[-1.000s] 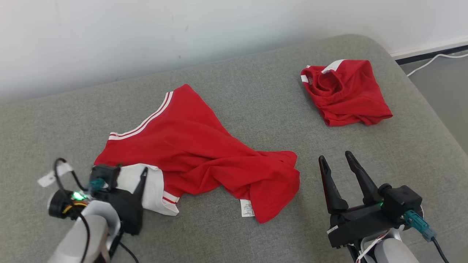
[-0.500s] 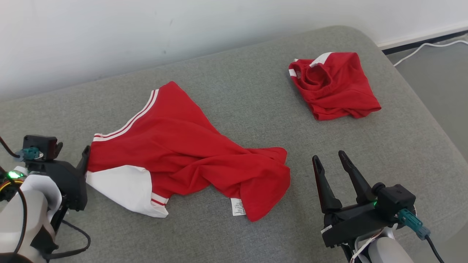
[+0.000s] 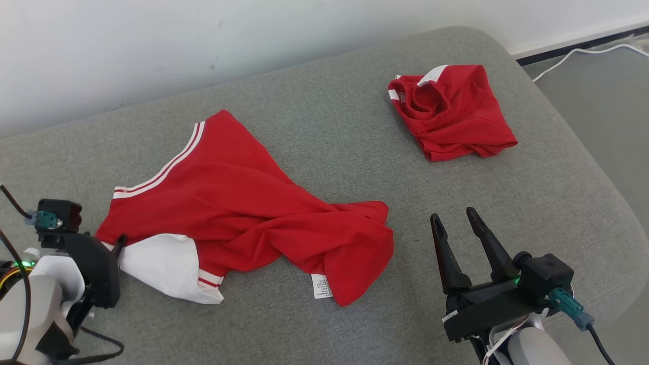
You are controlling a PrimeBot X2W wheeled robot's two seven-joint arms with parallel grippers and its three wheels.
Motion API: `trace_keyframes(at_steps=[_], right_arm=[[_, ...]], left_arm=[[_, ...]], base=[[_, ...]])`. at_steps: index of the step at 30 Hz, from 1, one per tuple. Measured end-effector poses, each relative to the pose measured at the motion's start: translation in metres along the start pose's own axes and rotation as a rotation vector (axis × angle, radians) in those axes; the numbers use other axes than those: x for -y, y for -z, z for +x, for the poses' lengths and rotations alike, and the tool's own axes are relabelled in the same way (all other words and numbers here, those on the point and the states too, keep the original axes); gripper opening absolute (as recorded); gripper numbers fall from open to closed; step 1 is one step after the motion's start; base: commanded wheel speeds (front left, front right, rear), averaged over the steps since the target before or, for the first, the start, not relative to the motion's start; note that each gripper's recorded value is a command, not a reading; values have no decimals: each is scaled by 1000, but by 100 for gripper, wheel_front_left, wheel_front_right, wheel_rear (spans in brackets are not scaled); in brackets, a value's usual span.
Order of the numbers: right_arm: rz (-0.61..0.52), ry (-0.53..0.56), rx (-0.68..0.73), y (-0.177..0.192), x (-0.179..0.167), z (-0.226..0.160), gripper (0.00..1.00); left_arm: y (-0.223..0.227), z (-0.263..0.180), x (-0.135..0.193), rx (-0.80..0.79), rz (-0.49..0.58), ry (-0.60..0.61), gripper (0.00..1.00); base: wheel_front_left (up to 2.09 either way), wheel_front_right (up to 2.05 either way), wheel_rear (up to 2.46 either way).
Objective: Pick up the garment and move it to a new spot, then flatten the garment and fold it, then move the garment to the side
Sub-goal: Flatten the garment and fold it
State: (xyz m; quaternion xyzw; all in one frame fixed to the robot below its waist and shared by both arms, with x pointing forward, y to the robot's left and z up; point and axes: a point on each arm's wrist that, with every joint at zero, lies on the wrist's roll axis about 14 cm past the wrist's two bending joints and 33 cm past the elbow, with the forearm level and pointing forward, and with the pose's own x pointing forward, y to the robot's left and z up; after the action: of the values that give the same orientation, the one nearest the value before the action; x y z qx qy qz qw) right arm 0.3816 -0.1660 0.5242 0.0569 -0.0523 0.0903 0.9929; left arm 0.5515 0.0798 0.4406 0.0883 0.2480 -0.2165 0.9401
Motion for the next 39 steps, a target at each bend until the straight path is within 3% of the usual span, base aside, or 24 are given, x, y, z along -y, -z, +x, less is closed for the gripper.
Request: trace_keyframes(at_steps=[2, 3, 5, 6, 22, 39], right_arm=[[0, 1, 1, 0, 0, 0, 100], [0, 2, 1, 0, 0, 0, 100], [0, 4, 4, -1, 1, 1, 100], [0, 4, 4, -1, 1, 1, 100], [14, -70, 27, -5, -23, 7, 100], [40, -197, 34, -4, -66, 23, 100]], left_arm=[[4, 0, 1, -21, -8, 7, 100], [3, -1, 2, -19, -10, 11, 85], [1, -2, 1, -8, -10, 15, 20], [1, -2, 1, -8, -10, 15, 0], [-4, -52, -4, 201, -57, 6, 0], [46, -125, -19, 305, -224, -166, 0]], base=[[0, 0, 0], [0, 0, 0], [0, 0, 0], [0, 0, 0], [0, 0, 0], [0, 0, 0]])
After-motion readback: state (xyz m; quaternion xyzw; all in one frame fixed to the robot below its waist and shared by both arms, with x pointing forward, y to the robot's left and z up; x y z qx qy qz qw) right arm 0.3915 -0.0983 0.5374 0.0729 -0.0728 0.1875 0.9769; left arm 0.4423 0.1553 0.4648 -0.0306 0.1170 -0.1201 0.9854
